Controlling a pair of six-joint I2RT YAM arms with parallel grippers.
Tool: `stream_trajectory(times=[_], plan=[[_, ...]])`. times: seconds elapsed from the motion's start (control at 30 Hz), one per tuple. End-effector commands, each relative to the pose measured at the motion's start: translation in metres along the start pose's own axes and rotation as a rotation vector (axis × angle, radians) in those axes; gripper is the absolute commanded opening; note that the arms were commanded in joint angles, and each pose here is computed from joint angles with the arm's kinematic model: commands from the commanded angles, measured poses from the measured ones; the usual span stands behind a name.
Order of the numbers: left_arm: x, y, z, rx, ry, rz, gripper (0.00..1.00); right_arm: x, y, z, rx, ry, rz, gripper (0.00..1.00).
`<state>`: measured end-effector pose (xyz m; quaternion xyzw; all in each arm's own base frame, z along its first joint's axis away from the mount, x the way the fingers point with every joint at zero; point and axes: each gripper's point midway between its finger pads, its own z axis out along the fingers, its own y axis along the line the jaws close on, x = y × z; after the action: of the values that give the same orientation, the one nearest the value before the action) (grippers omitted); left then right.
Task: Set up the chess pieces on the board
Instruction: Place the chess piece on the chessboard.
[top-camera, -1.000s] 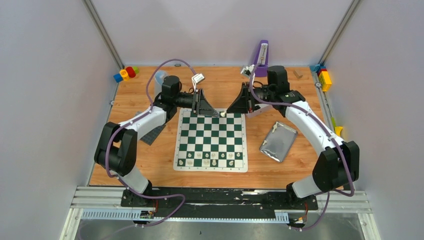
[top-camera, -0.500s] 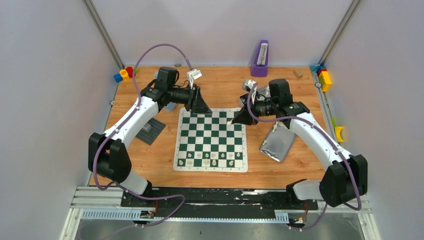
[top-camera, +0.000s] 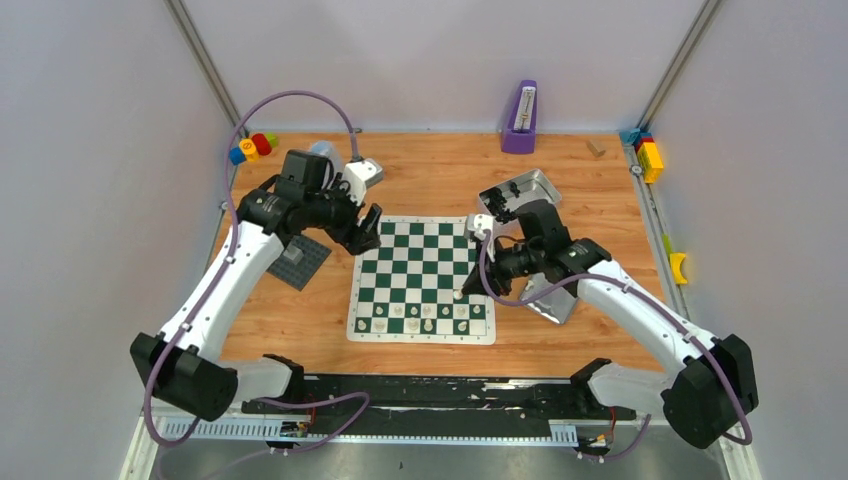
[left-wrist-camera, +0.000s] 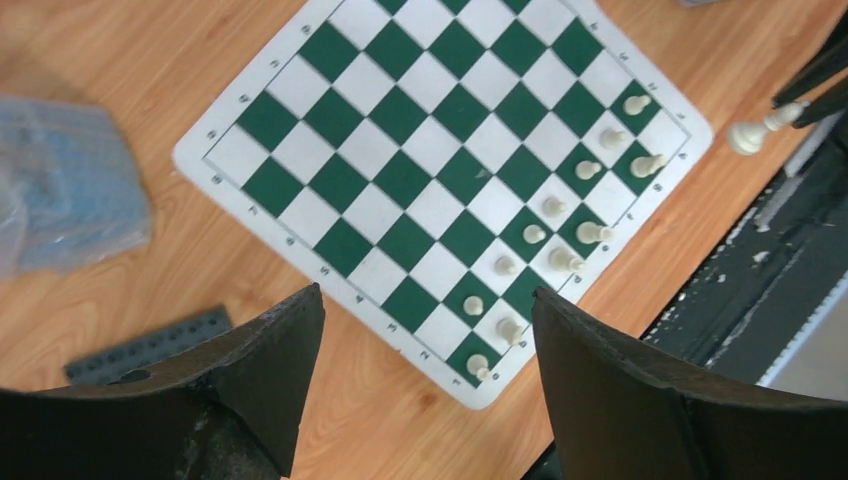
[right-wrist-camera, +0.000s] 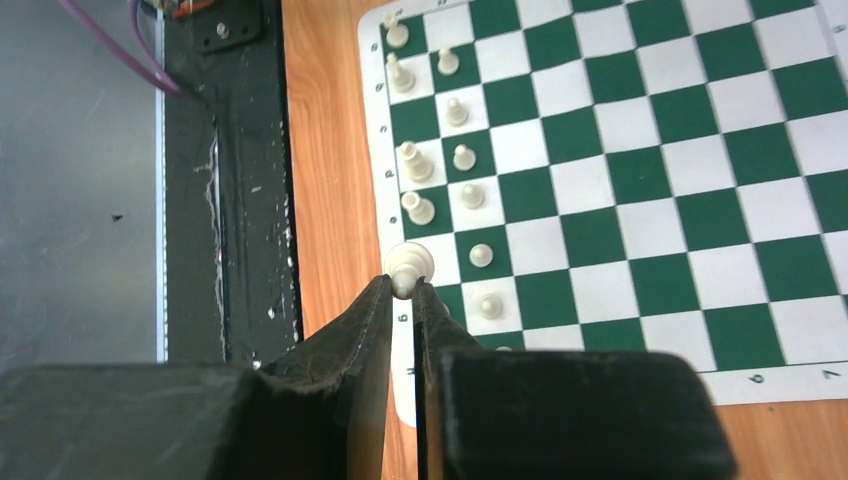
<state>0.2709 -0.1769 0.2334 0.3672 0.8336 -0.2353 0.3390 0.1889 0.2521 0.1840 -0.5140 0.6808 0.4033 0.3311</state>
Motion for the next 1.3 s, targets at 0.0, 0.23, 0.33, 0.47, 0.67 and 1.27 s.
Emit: stream_trajectory(times=[0.0, 0.23, 0.33, 0.47, 0.67, 1.27], plan=[[0.025, 0.020, -0.021, -0.158, 0.078, 0.050, 0.86, 0.015, 0.006, 0.005, 0.011, 0.048, -0.091, 0.00], [0.044, 0.031, -0.029, -0.251, 0.118, 0.065, 0.95, 0.031, 0.014, 0.014, 0.002, 0.104, -0.136, 0.00], [0.045, 0.033, -0.032, -0.271, 0.108, 0.077, 0.99, 0.038, 0.013, 0.013, 0.012, 0.130, -0.150, 0.00], [0.045, 0.034, -0.034, -0.285, 0.099, 0.084, 1.00, 0.048, 0.012, 0.011, 0.025, 0.161, -0.147, 0.00], [0.045, 0.033, -0.033, -0.284, 0.086, 0.086, 1.00, 0.056, 0.013, 0.014, 0.026, 0.191, -0.141, 0.00], [0.045, 0.026, -0.034, -0.260, 0.057, 0.094, 1.00, 0.069, 0.007, 0.066, -0.036, 0.294, -0.184, 0.00]])
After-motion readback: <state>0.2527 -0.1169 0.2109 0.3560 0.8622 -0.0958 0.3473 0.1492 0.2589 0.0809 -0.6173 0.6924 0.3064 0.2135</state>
